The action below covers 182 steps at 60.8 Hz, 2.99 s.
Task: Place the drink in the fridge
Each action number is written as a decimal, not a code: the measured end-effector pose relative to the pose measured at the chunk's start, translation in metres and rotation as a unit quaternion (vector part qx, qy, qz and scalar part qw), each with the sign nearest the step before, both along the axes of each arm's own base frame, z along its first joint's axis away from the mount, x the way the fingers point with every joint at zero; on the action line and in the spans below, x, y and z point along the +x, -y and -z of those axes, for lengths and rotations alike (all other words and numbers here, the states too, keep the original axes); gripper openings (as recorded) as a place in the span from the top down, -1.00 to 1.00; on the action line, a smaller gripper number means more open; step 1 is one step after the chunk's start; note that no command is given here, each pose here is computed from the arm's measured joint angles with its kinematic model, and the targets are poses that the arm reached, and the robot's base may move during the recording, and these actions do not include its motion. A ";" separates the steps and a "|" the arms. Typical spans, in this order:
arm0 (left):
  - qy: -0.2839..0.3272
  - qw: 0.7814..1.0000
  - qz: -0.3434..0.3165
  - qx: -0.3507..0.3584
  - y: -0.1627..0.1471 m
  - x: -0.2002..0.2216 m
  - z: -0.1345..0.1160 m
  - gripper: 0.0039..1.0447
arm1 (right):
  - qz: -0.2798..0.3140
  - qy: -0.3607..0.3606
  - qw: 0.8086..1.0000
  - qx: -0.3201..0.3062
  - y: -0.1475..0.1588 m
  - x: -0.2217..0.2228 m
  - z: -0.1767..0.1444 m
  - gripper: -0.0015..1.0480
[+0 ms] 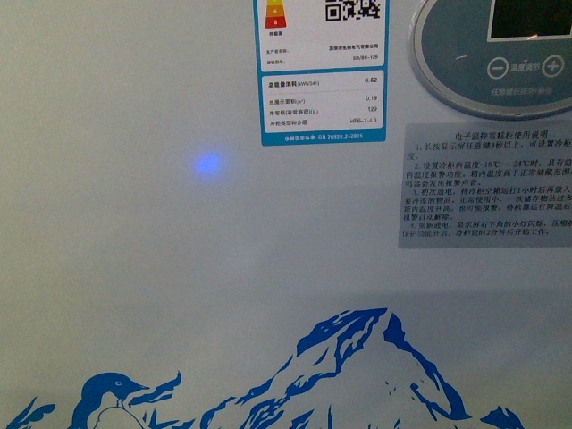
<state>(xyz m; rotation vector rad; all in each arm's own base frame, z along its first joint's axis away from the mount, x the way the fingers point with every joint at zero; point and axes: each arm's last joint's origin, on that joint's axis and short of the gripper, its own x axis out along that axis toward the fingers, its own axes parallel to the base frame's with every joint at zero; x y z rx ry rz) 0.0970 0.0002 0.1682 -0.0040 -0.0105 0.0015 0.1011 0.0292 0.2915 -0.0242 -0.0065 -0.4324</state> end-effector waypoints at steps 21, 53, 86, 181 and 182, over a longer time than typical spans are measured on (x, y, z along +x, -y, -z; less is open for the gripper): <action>0.000 1.000 0.000 0.000 0.000 0.000 0.000 -0.85 | 0.000 0.000 1.000 0.000 0.000 0.000 0.000 0.31; 0.000 1.000 0.000 0.000 0.000 0.000 0.000 -0.85 | 0.000 0.000 1.000 0.000 0.000 0.000 0.000 0.31; 0.000 1.000 0.000 0.000 0.000 0.000 0.000 -0.85 | 0.000 0.000 1.000 0.000 0.000 0.000 0.000 0.31; 0.000 1.000 0.000 0.000 0.000 0.000 0.000 -0.85 | -0.001 0.000 1.000 0.001 0.000 0.000 0.001 0.31; 0.000 1.000 0.000 0.000 0.000 0.000 0.000 -0.85 | -0.001 0.000 1.000 0.001 0.000 0.000 0.001 0.31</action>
